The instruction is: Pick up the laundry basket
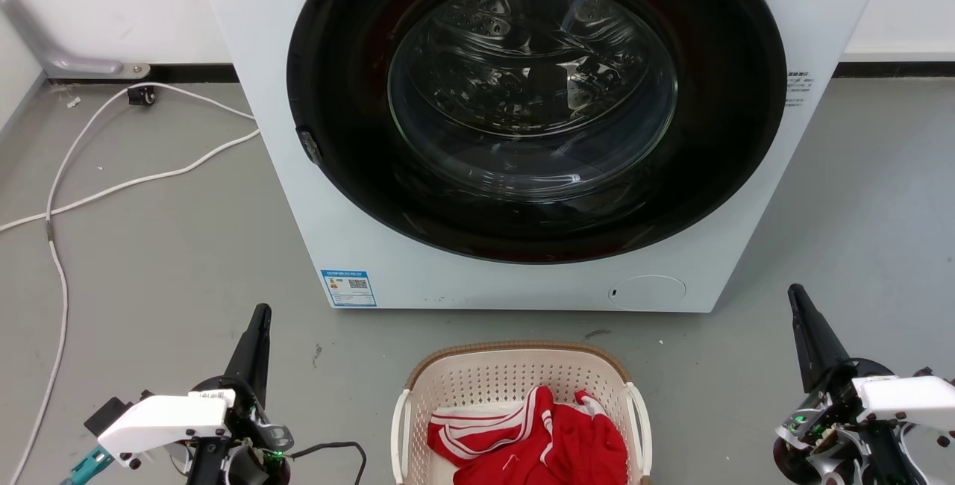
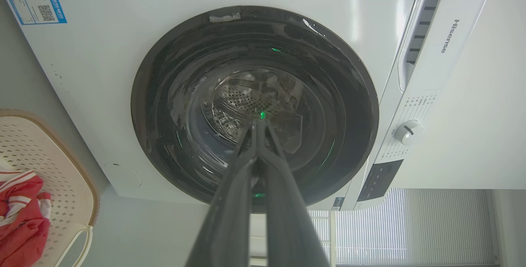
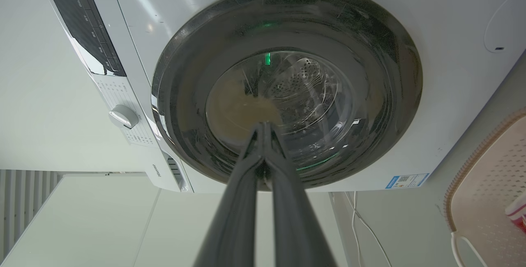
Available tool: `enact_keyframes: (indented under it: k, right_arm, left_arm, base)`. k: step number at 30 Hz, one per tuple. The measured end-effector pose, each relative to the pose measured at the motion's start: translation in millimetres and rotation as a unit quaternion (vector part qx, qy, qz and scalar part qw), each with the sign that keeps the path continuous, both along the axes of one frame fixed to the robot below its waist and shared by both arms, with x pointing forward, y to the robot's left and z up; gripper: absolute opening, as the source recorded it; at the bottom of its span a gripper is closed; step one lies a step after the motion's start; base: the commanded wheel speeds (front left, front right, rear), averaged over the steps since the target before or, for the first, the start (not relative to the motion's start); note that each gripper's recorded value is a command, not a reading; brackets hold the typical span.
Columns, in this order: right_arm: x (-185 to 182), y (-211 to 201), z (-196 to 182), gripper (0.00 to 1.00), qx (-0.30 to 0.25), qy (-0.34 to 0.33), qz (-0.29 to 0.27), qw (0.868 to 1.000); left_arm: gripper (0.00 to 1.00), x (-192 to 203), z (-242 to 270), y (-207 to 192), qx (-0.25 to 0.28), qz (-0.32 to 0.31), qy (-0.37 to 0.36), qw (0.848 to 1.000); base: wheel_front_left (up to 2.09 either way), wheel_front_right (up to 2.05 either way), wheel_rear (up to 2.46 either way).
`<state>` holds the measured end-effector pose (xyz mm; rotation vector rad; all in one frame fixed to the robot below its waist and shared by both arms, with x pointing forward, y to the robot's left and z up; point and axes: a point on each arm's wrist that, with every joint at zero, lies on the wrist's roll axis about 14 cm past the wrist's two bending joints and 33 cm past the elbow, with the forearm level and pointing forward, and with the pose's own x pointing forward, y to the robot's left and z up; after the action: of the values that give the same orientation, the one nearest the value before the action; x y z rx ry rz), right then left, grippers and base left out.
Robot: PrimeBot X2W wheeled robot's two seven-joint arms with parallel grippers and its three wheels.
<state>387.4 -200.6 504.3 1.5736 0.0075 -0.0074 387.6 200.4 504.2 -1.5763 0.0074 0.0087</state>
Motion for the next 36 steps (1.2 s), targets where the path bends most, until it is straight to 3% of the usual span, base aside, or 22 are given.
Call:
enact_keyframes:
  k: [36]
  right_arm:
    - [0.0, -0.2, 0.0, 0.0, 0.001, 0.0, 0.0, 1.0]
  left_arm:
    - [0.0, 0.0, 0.0, -0.3, -0.001, -0.001, 0.0, 1.0]
  base:
    - [0.0, 0.0, 0.0]
